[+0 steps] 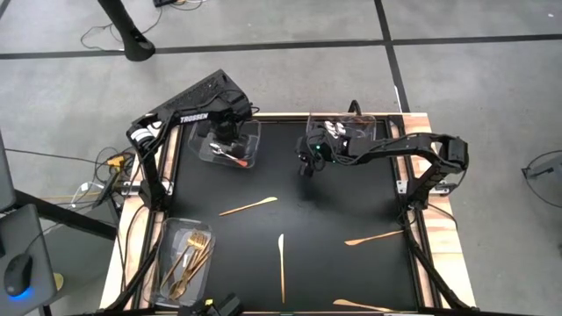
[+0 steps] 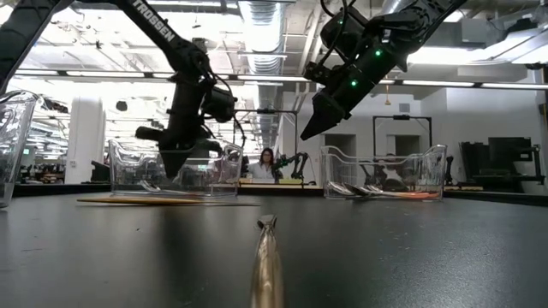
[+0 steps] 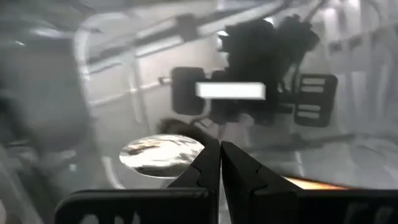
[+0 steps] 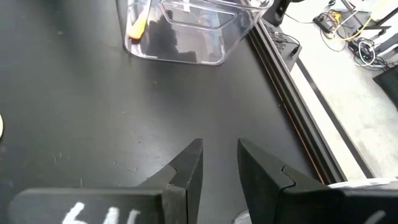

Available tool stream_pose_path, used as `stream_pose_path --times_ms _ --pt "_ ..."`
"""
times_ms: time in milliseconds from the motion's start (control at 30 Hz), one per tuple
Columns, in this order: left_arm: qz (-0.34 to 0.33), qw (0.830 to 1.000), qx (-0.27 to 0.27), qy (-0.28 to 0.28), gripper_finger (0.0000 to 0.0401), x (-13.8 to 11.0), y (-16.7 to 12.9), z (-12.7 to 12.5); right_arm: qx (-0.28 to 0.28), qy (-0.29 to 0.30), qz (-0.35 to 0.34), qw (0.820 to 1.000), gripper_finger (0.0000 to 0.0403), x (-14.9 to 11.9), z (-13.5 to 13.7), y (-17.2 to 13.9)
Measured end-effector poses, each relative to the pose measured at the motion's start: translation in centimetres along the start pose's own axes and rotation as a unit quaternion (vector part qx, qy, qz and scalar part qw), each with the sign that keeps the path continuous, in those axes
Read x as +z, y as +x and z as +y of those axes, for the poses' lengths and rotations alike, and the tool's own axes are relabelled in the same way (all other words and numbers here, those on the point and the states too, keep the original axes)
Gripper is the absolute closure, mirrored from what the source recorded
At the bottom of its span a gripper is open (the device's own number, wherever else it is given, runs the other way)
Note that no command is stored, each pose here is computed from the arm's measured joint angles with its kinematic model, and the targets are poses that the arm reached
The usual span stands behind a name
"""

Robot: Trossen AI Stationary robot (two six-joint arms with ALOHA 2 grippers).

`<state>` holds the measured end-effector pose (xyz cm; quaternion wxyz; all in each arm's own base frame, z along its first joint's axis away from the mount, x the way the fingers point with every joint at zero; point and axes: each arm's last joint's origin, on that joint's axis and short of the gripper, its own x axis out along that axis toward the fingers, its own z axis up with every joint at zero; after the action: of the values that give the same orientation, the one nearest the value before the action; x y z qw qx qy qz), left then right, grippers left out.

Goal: Sort silverware by color (type)
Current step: Remove the silver and orange spoon from the top left transparent bin

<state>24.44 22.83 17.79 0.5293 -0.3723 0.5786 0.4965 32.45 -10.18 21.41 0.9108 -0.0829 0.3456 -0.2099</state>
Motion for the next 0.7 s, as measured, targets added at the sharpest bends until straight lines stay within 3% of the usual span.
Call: stream_pose_path --times_ms 367,700 --pt "0.057 0.998 -0.018 -0.008 0.0401 -1.9 2.3 0.0 0.000 0.000 -0.002 1.000 0.0280 0.0 0.0 0.0" --pt "0.015 1.000 -0.016 -0.010 0.0401 -1.6 2.7 -0.2 0.000 0.000 -0.002 1.000 0.0280 0.0 0.0 0.0"
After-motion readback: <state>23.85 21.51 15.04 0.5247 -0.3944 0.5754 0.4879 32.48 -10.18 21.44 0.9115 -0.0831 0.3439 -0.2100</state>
